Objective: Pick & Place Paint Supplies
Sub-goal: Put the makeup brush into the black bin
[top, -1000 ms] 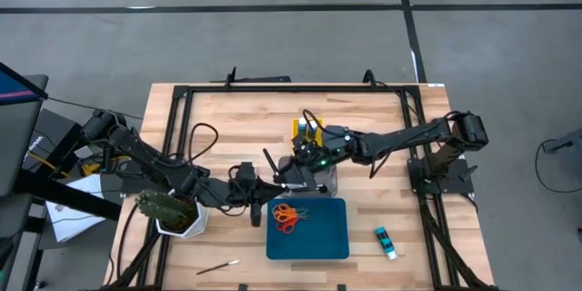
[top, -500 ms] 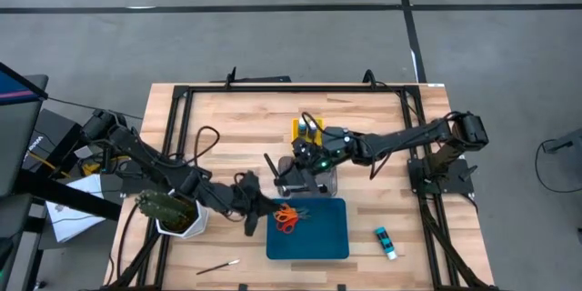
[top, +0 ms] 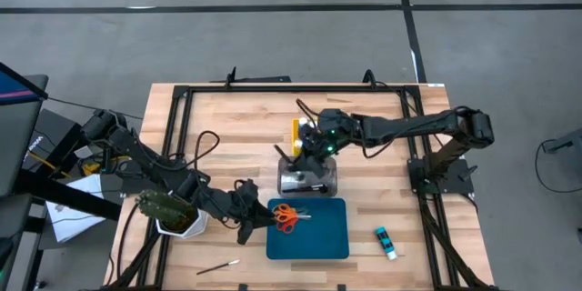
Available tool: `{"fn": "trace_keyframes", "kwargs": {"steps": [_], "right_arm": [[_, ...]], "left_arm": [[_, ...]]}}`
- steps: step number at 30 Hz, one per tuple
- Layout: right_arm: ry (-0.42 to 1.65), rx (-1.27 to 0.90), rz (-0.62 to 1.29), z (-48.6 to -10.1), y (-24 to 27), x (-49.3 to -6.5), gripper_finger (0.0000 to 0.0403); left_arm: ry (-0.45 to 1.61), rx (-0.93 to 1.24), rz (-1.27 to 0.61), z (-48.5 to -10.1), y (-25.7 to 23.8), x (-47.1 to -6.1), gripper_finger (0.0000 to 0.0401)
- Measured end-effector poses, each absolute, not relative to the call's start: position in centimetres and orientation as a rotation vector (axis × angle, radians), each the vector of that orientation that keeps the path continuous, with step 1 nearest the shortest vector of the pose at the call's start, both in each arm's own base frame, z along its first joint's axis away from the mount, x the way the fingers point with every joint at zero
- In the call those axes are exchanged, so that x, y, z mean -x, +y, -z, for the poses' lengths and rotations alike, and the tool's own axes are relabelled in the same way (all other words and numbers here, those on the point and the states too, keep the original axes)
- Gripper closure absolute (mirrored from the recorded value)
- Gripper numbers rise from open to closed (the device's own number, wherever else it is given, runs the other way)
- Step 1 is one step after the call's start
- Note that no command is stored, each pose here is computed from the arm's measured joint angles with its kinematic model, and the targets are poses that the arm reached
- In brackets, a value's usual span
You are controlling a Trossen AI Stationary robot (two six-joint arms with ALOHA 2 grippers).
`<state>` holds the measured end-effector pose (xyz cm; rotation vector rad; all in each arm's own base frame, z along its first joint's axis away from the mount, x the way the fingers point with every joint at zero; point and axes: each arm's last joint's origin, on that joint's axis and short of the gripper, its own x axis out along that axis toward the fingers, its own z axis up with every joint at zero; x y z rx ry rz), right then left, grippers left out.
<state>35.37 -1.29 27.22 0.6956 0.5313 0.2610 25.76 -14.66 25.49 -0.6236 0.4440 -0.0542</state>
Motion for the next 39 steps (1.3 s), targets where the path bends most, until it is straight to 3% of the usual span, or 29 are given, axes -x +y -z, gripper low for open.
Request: {"fn": "trace_keyframes", "kwargs": {"steps": [9,16,39], "right_arm": [[0.890,-0.415,-0.195,-25.3,-2.0,-31.6,0.0356],[0.992,-0.246,-0.190,-24.0,-0.1,-31.4,0.0356],[1.203,-0.200,-0.115,-15.9,0.0,-34.6,0.0354]], "left_arm": [[0.460,0.611,0.053,-25.3,-14.8,-25.6,0.0285],[0.516,0.579,0.024,-24.8,-14.6,-25.3,0.0285],[0.551,0.601,-0.042,-24.2,-14.4,-25.1,0.0284]]}}
